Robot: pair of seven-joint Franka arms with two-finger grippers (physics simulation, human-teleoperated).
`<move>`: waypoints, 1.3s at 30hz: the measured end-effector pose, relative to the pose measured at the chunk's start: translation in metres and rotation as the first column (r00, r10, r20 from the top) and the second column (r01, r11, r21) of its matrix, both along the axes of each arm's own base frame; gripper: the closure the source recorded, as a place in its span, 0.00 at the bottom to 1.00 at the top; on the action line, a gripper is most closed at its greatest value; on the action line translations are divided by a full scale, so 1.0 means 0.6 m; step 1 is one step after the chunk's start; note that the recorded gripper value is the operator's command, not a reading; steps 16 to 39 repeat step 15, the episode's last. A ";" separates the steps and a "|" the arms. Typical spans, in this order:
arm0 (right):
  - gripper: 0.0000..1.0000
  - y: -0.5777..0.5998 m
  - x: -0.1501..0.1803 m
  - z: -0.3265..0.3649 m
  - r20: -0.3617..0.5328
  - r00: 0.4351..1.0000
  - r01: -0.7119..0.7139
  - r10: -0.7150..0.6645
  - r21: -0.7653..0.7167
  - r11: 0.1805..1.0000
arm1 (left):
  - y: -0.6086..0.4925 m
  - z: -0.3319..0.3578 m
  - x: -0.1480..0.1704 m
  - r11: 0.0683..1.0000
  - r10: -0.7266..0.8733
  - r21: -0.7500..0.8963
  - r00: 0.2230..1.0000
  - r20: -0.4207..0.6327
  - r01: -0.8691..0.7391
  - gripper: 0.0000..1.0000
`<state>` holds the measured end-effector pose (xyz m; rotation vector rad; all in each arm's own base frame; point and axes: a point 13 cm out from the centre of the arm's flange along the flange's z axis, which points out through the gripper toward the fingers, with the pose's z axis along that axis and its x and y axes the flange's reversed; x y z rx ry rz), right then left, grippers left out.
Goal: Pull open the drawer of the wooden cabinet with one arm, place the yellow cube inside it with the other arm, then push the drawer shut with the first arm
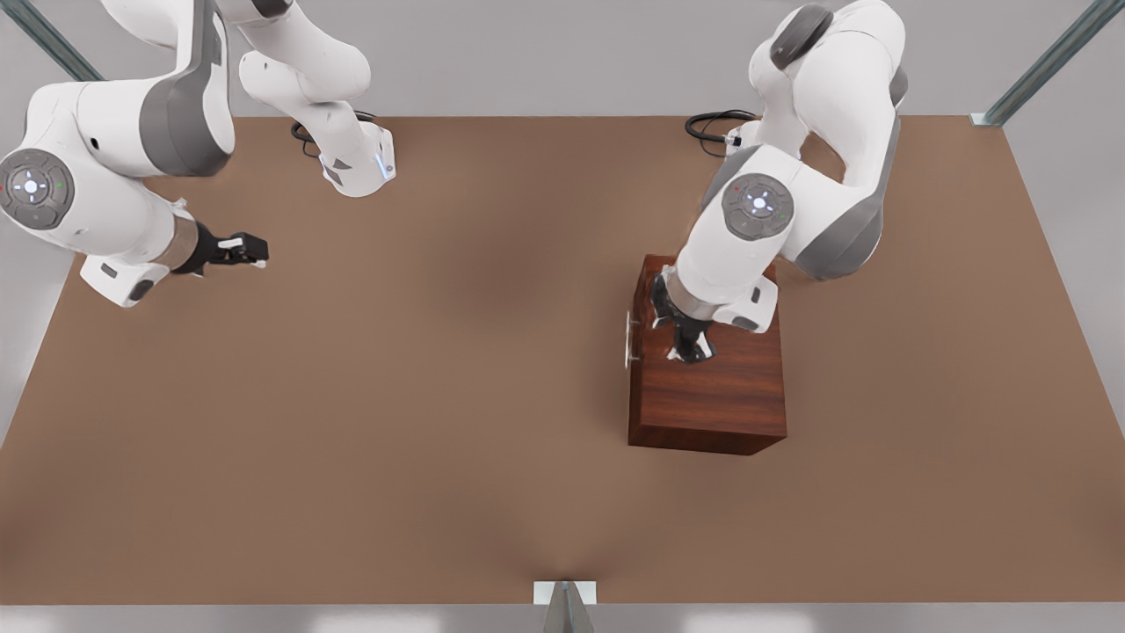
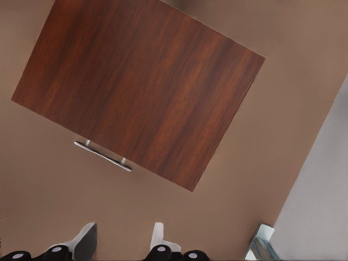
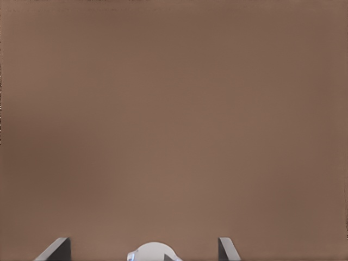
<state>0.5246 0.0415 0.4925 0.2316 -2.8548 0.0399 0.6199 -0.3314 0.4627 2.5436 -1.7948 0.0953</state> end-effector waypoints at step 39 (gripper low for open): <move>0.00 -0.001 -0.016 0.031 0.037 0.997 0.062 -0.061 -0.037 0.997 | 0.322 0.076 -0.168 0.329 -0.931 -0.204 0.281 -0.233 0.922 0.00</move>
